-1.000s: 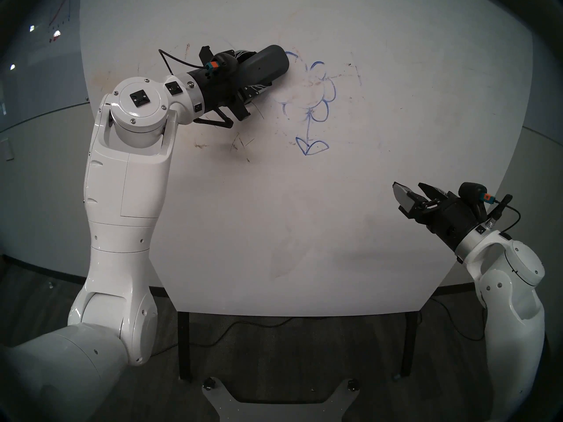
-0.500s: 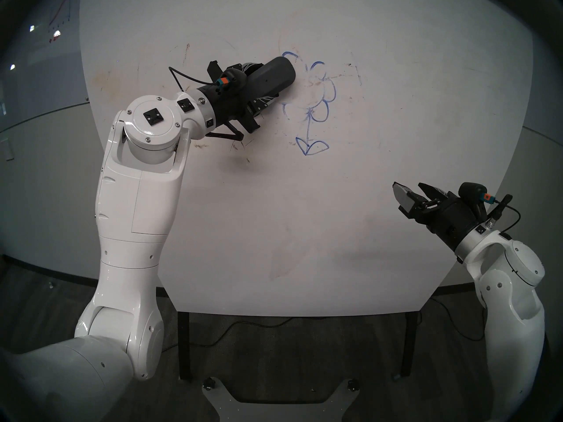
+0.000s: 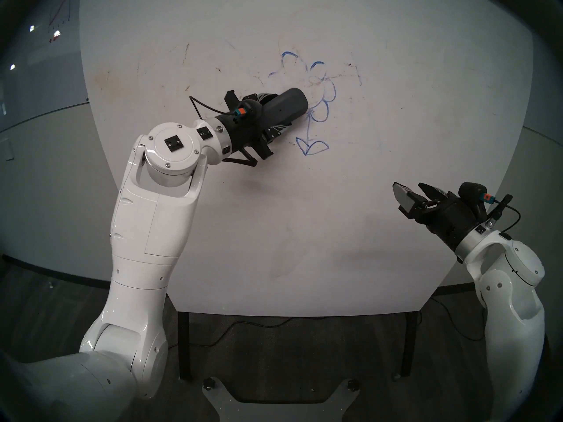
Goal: Erase all marks on the whiteboard with the eraser
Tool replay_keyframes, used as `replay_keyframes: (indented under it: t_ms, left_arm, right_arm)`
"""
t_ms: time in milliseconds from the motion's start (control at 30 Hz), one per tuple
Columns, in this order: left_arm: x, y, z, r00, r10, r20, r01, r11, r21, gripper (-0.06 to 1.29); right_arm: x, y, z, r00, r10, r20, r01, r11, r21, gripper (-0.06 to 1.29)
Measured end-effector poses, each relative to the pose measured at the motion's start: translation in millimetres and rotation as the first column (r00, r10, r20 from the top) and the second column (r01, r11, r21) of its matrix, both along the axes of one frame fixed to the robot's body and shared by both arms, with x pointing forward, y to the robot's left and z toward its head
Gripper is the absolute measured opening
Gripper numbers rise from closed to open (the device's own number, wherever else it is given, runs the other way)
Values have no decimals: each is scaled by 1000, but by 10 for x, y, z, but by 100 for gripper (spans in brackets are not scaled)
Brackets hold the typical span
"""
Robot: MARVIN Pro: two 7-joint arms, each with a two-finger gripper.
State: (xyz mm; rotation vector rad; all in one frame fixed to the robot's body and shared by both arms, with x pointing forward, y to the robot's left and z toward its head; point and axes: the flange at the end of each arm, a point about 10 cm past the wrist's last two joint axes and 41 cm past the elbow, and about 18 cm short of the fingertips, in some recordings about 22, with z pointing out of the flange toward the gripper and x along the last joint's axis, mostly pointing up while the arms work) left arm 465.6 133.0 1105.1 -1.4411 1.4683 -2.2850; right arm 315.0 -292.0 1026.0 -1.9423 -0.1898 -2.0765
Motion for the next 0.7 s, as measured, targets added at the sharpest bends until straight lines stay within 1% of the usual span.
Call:
replay_keyframes:
  t_ms: [67,367,700]
  left_arm:
    - [-3,-46,-97,1000,-7,-26,7,1000,3,67]
    - [-3,-103,-304,996,-10,-84,11,1000,10,67]
    - [-22,-134,-508,992,-6,-122,11,999,42,67]
  right_arm:
    - [0,0,0,1000,0,0,0,1000,0,123]
    - [0,0,0,1000,0,0,0,1000,0,123]
    - [0,0,0,1000,0,0,0,1000,0,123]
